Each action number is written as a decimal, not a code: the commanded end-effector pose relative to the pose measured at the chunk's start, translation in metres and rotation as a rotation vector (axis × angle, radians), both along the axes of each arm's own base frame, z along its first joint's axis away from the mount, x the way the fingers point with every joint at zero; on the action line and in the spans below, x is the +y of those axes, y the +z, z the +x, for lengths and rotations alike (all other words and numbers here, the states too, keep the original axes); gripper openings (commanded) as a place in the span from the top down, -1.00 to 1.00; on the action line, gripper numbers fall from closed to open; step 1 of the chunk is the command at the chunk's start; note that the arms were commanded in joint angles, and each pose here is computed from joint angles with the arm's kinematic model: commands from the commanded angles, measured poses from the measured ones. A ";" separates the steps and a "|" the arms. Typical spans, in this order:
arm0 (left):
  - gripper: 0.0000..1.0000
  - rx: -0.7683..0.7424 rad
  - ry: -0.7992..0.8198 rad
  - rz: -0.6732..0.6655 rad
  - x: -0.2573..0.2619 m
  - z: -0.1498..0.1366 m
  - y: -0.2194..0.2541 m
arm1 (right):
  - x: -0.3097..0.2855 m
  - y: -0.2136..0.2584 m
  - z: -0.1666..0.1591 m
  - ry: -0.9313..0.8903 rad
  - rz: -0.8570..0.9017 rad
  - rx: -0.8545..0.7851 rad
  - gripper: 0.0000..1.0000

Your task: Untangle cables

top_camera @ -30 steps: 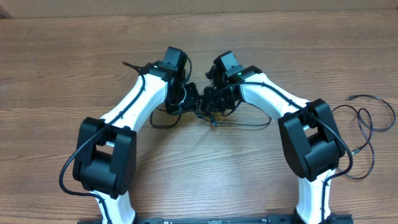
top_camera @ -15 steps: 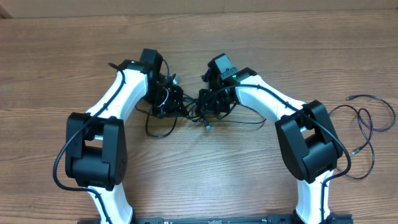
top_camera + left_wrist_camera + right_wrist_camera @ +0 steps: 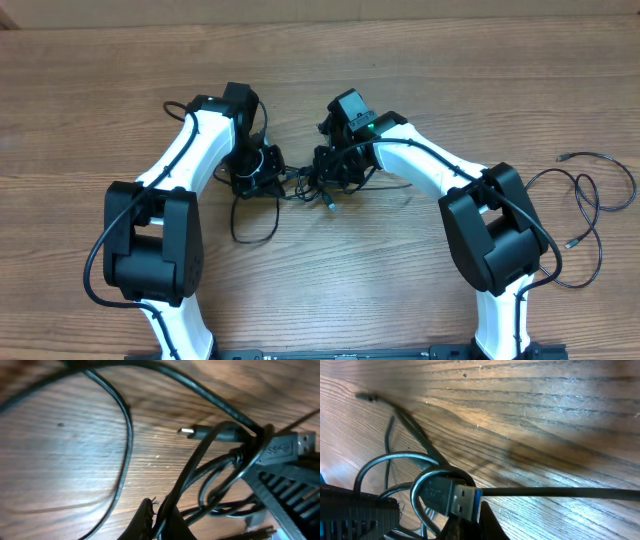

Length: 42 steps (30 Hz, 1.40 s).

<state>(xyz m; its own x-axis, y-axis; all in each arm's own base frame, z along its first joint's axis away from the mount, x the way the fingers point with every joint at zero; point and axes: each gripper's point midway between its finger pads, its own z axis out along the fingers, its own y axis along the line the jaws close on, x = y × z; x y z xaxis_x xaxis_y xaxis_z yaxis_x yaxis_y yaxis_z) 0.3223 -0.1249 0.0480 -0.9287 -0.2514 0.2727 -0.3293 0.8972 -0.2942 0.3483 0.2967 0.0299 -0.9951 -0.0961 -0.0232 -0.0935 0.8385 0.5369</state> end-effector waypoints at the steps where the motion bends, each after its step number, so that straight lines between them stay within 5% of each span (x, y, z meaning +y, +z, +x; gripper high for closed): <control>1: 0.92 0.043 0.087 0.335 0.081 -0.008 -0.007 | -0.065 -0.018 0.038 -0.145 -0.229 -0.096 0.92; 9: 0.92 0.055 0.089 0.331 0.083 -0.011 -0.006 | -0.065 -0.018 0.038 -0.145 -0.229 -0.096 0.92; 14: 0.92 -0.010 -0.043 -0.092 0.032 -0.001 0.019 | -0.065 -0.018 0.038 -0.145 -0.229 -0.096 0.92; 16: 0.91 -0.014 -0.027 -0.123 0.031 0.002 0.026 | -0.065 -0.018 0.038 -0.145 -0.229 -0.096 0.92; 28: 0.91 0.005 0.093 0.408 0.118 0.000 0.041 | -0.065 -0.018 0.038 -0.144 -0.229 -0.096 0.92; 31: 0.92 -0.015 0.122 0.381 0.115 0.003 0.044 | -0.065 -0.018 0.038 -0.144 -0.229 -0.096 0.92; 35: 0.92 -0.035 0.093 0.158 0.084 0.008 0.049 | -0.065 -0.018 0.038 -0.144 -0.229 -0.096 0.93; 40: 0.92 -0.035 0.089 0.258 0.100 0.008 0.047 | -0.065 -0.018 0.038 -0.144 -0.229 -0.096 0.92; 42: 0.70 -0.026 0.074 0.248 0.098 0.005 0.048 | -0.065 -0.018 0.039 -0.144 -0.229 -0.097 0.92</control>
<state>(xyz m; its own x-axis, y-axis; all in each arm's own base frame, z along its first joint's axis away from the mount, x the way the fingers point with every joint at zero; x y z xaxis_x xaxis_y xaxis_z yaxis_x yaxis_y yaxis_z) 0.3271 -0.0804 0.0811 -0.9046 -0.3234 0.2778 -0.3913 0.8885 -0.2398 0.3517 0.2996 0.0350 -0.9945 -0.0982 -0.0376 -0.1027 0.8300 0.5483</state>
